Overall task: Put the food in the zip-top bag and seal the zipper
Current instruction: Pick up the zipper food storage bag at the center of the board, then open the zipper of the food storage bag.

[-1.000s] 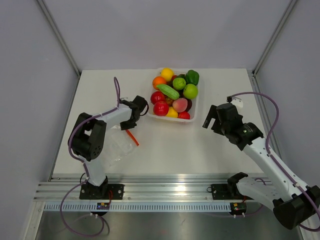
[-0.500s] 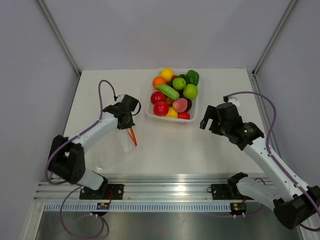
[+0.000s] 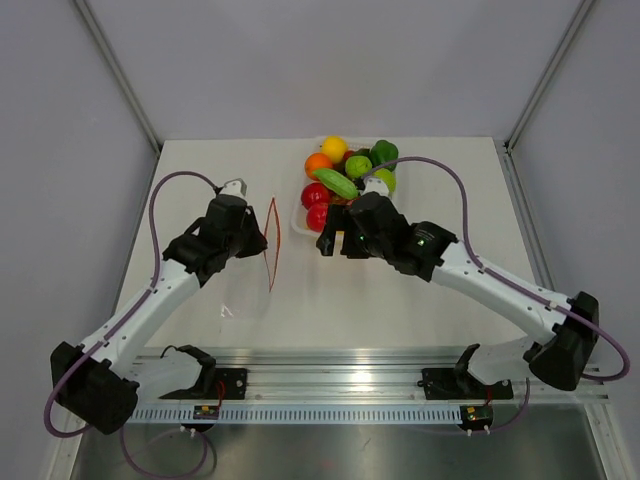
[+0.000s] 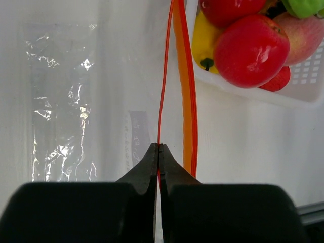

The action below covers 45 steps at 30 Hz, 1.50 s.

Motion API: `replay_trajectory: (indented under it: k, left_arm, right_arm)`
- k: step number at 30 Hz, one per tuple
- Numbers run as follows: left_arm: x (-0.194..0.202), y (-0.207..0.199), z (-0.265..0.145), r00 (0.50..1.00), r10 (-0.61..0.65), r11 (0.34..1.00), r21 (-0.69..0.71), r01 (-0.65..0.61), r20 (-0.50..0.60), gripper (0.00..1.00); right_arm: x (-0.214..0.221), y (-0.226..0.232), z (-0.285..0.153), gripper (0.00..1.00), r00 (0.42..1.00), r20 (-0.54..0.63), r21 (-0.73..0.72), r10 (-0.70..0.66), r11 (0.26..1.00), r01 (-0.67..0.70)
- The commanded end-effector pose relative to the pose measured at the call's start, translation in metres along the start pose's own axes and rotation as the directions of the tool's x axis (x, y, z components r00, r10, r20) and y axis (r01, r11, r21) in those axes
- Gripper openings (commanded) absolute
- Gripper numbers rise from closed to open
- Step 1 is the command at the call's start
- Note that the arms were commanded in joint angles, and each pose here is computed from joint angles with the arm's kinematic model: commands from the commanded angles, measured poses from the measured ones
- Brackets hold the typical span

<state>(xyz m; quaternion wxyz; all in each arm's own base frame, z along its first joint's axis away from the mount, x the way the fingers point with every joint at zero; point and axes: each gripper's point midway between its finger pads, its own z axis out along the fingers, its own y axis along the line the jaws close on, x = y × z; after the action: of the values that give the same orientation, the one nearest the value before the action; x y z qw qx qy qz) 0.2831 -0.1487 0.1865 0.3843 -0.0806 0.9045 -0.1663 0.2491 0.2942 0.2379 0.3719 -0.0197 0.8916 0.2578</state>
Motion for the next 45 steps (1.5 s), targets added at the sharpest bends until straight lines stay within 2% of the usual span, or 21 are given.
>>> replay_trajectory:
  k: [1,5,12,20,23,26,27,28,35,42,43,45]
  left_arm:
    - [-0.003,-0.018,-0.005,1.000,-0.009,0.995,0.096,0.008,0.009,0.00]
    - [-0.003,-0.022,-0.011,1.000,-0.014,0.993,0.121,0.013,0.010,0.00]
    - [-0.007,-0.023,-0.024,0.999,-0.017,0.991,0.135,0.013,0.028,0.00]
    - [-0.008,-0.021,-0.038,0.999,-0.020,0.989,0.145,0.013,0.043,0.00]
    - [-0.009,-0.023,-0.041,0.999,-0.023,0.987,0.157,0.015,0.049,0.00]
    - [-0.011,-0.023,-0.046,0.999,-0.021,0.987,0.157,0.013,0.049,0.00]
    - [-0.012,-0.022,-0.047,0.998,-0.017,0.989,0.151,0.009,0.054,0.00]
    - [-0.013,-0.021,-0.049,0.998,-0.015,0.989,0.146,0.006,0.058,0.00]
    - [-0.006,-0.011,-0.051,0.999,0.039,0.995,0.097,-0.040,0.013,0.00]
    - [0.001,-0.016,-0.045,0.999,0.039,0.992,0.119,-0.036,-0.023,0.00]
    - [0.002,-0.017,-0.040,0.999,0.029,0.993,0.114,-0.025,-0.032,0.02]
    - [0.011,-0.024,-0.033,0.997,0.008,0.989,0.146,0.003,-0.080,0.23]
  right_arm:
    - [-0.013,0.038,0.018,0.92,0.999,0.019,-0.084,0.041,0.996,-0.039]
    - [-0.011,0.070,0.032,0.91,1.000,-0.010,-0.133,0.019,0.991,-0.020]
    - [0.006,0.086,0.070,0.85,0.997,-0.078,-0.119,0.007,0.993,-0.016]
    - [0.037,0.105,0.096,0.64,0.986,-0.166,-0.148,-0.022,0.989,-0.003]
    - [0.044,0.106,0.101,0.50,0.982,-0.185,-0.154,-0.032,0.988,0.003]
    - [0.037,0.096,0.099,0.25,0.987,-0.152,-0.115,-0.058,0.992,0.041]
    - [0.033,0.092,0.097,0.06,0.989,-0.135,-0.094,-0.067,0.994,0.055]
    - [0.029,0.084,0.092,0.00,0.989,-0.127,-0.057,-0.078,0.996,0.071]
    - [0.006,0.046,0.077,0.00,0.990,-0.037,0.120,-0.138,0.983,0.142]
    - [0.013,0.047,0.077,0.00,0.993,-0.045,0.100,-0.105,0.989,0.109]
    - [0.015,0.048,0.078,0.00,0.994,-0.049,0.092,-0.102,0.990,0.106]
    - [0.014,0.051,0.077,0.00,0.995,-0.045,0.081,-0.091,0.992,0.094]
